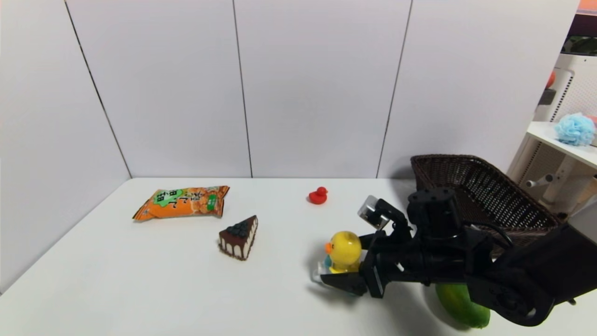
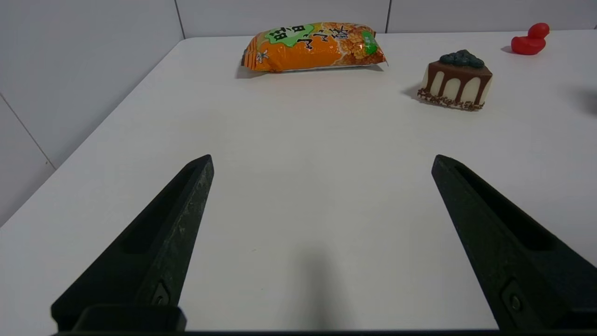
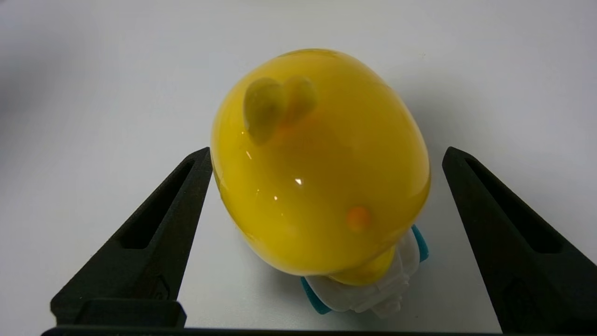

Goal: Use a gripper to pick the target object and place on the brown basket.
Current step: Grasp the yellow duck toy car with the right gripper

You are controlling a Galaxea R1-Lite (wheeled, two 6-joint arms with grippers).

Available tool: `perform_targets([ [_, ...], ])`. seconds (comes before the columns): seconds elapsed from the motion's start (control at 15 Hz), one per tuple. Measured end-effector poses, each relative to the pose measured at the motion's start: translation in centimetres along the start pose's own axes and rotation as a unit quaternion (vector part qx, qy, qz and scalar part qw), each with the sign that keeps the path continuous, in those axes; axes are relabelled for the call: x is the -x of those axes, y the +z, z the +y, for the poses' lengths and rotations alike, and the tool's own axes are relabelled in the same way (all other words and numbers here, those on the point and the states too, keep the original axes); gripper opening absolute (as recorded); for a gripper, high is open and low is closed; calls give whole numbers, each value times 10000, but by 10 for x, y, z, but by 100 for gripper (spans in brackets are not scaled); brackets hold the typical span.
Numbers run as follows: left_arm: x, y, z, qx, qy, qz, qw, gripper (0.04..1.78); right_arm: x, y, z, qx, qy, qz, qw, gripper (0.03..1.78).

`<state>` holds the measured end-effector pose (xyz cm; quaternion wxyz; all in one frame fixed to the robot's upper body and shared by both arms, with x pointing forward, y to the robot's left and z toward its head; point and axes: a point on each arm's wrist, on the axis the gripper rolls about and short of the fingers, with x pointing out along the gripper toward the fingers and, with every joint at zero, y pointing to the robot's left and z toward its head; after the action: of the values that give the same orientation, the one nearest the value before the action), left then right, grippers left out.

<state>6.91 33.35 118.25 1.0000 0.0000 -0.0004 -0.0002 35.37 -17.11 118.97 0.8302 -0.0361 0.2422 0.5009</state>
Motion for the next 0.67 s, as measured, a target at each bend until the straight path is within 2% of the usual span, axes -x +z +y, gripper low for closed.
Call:
perform_targets([
  [0.33, 0, 0, 0, 0, 2, 0, 10000, 169, -1, -7, 3, 202, 1, -307, 9993, 170],
  [0.67, 0, 0, 0, 0, -2, -2, 10000, 169, -10, -13, -1, 344, -48, -529, 9980, 170],
])
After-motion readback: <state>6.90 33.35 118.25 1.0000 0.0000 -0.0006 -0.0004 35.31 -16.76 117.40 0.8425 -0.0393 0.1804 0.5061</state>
